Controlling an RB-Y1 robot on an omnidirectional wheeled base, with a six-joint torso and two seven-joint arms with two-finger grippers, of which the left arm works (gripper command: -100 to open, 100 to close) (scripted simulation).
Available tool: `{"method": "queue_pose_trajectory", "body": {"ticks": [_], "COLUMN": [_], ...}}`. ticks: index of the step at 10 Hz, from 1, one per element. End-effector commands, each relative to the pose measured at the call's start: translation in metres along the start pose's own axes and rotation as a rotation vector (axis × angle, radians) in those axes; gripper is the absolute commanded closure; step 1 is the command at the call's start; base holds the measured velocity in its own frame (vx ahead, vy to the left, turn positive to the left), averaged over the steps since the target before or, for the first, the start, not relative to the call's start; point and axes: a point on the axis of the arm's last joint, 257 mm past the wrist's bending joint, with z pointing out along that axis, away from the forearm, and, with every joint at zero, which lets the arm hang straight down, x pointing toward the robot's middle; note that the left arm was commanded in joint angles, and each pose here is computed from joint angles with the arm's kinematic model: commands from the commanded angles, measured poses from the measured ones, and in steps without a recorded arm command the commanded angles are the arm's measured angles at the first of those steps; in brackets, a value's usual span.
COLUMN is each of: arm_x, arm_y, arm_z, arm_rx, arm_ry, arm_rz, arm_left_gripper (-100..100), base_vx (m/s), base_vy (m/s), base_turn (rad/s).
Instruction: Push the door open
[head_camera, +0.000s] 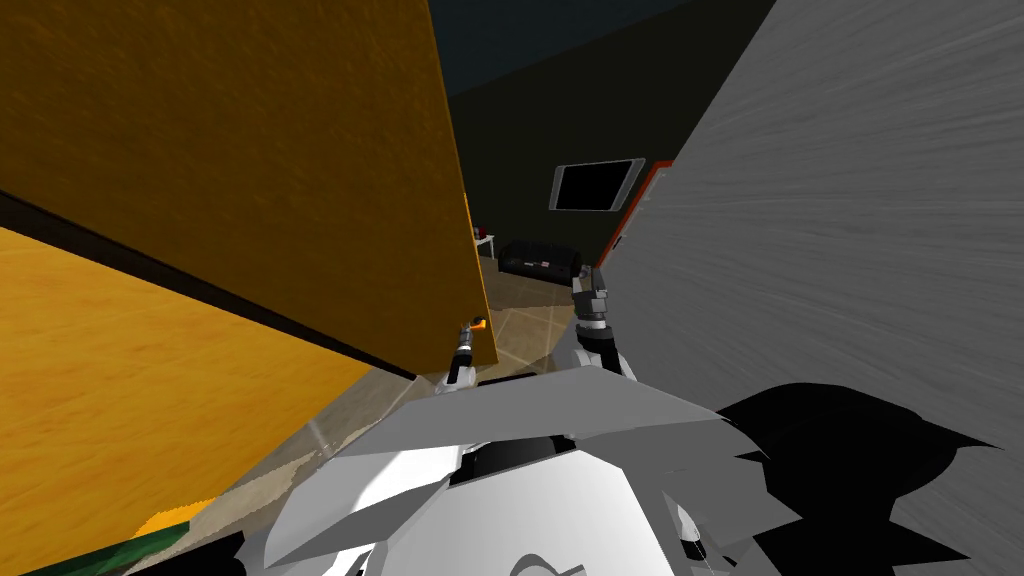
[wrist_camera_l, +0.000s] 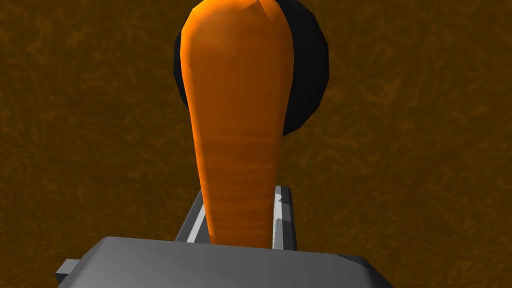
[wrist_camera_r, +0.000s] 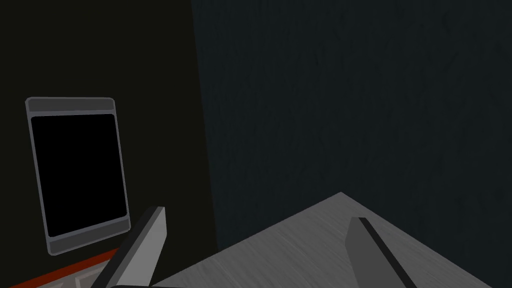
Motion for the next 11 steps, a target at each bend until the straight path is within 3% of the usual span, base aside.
{"method": "queue_pose_trajectory", "body": {"ticks": [1,4,6,11], "arm_x": [-0.011,-0.028,-0.028,-0.06], "arm_y": [-0.001,-0.002,-0.002,-0.006], "arm_z": [0.0007,0.0016,0.0016,0.0017], "arm_rx": [0.002,0.006,0.006,0.014], "arm_ry": [-0.018,-0.05,-0.05,-0.125], "arm_rz": [0.011,0.026,0.026,0.047], "arm_left_gripper": [100,100,100,100], "base_vx": [0.113,0.181,0.104,0.191], "base_vy": [-0.019,-0.042,-0.017,-0.044], "base_turn": [0.052,0.058,0.002,0.081]}}
